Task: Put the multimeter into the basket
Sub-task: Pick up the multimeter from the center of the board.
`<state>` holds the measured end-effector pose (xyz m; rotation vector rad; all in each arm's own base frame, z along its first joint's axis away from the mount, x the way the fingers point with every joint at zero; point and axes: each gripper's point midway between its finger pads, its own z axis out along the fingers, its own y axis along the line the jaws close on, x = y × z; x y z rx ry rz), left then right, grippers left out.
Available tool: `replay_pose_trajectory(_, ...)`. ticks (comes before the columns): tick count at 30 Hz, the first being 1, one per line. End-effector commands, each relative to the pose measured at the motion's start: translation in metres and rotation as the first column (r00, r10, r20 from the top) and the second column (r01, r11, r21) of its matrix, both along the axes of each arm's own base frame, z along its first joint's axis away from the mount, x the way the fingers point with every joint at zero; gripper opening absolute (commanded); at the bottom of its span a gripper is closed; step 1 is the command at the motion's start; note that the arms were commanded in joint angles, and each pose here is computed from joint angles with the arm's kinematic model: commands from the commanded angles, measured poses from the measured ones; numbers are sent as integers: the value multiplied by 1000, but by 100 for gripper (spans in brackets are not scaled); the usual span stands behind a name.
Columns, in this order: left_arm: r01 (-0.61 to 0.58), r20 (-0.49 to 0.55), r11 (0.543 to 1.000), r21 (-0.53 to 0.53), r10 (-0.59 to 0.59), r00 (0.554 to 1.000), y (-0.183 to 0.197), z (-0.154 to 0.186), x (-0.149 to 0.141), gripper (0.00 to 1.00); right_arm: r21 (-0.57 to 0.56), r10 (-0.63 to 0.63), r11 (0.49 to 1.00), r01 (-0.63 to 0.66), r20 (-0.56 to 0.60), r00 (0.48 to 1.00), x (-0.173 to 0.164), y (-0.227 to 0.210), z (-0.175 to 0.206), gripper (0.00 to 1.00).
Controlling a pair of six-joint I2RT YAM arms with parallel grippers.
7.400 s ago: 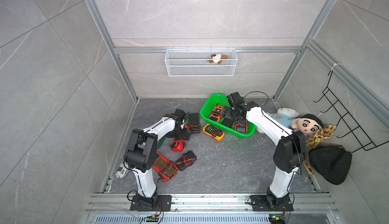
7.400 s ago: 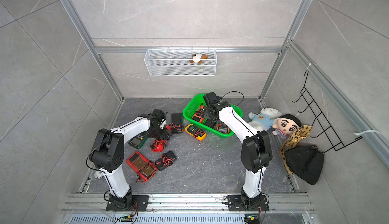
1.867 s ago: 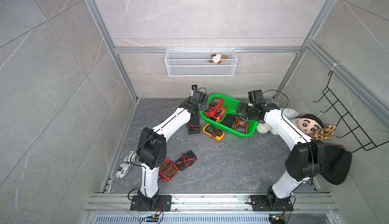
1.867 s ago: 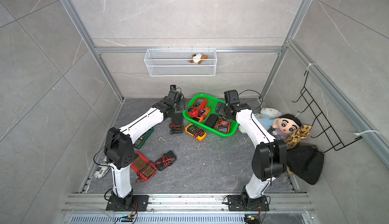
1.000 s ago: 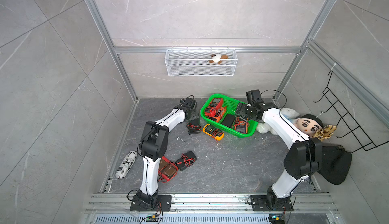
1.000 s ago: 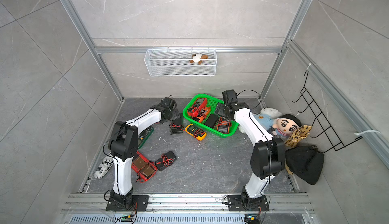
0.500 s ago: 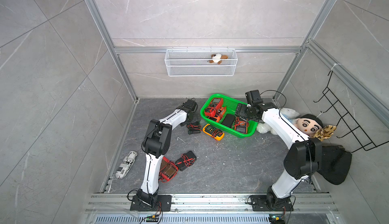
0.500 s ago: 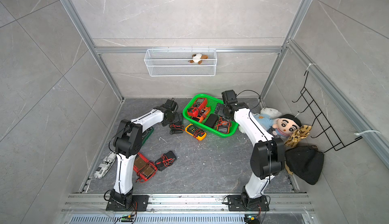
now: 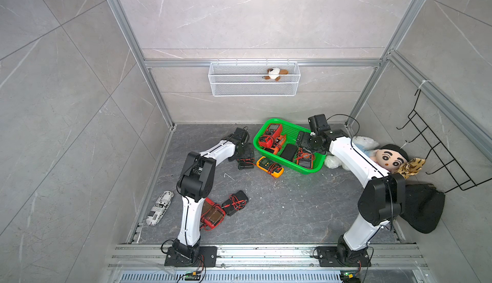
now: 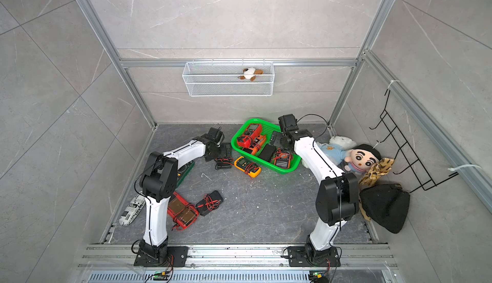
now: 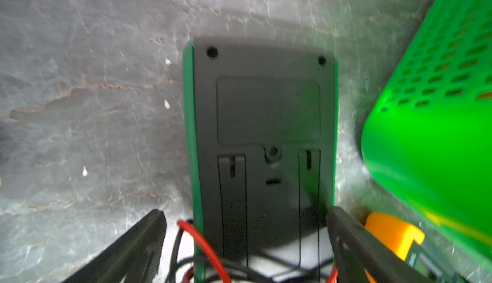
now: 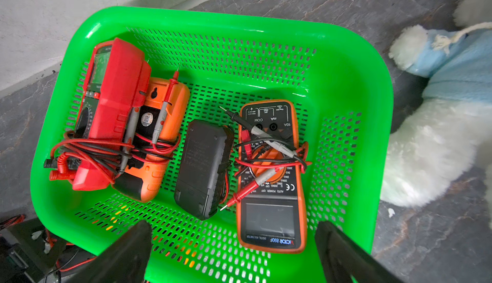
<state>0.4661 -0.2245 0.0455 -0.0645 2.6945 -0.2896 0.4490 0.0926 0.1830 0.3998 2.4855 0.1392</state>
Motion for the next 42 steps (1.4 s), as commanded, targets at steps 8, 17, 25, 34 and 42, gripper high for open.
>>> replay_pose_trajectory(8,55,-77,978,201,-41,996,14,-23,-25,98,-2,3,1000,-3,6,1000,9,10,0,100)
replay_pose_trajectory(17,13,-118,930,368,33,992,47,-37,-35,98,-2,16,1000,-16,1,1000,10,15,-2,100)
replay_pose_trajectory(25,9,-137,902,431,55,989,75,-31,-53,98,-2,22,1000,-22,-1,1000,10,20,-4,100)
replay_pose_trajectory(34,84,-40,958,273,-76,996,36,16,-28,98,-1,33,999,-33,7,999,13,25,-4,100)
replay_pose_trajectory(42,108,-40,957,269,-101,994,32,21,-24,98,-19,32,999,-32,3,999,12,26,-6,100)
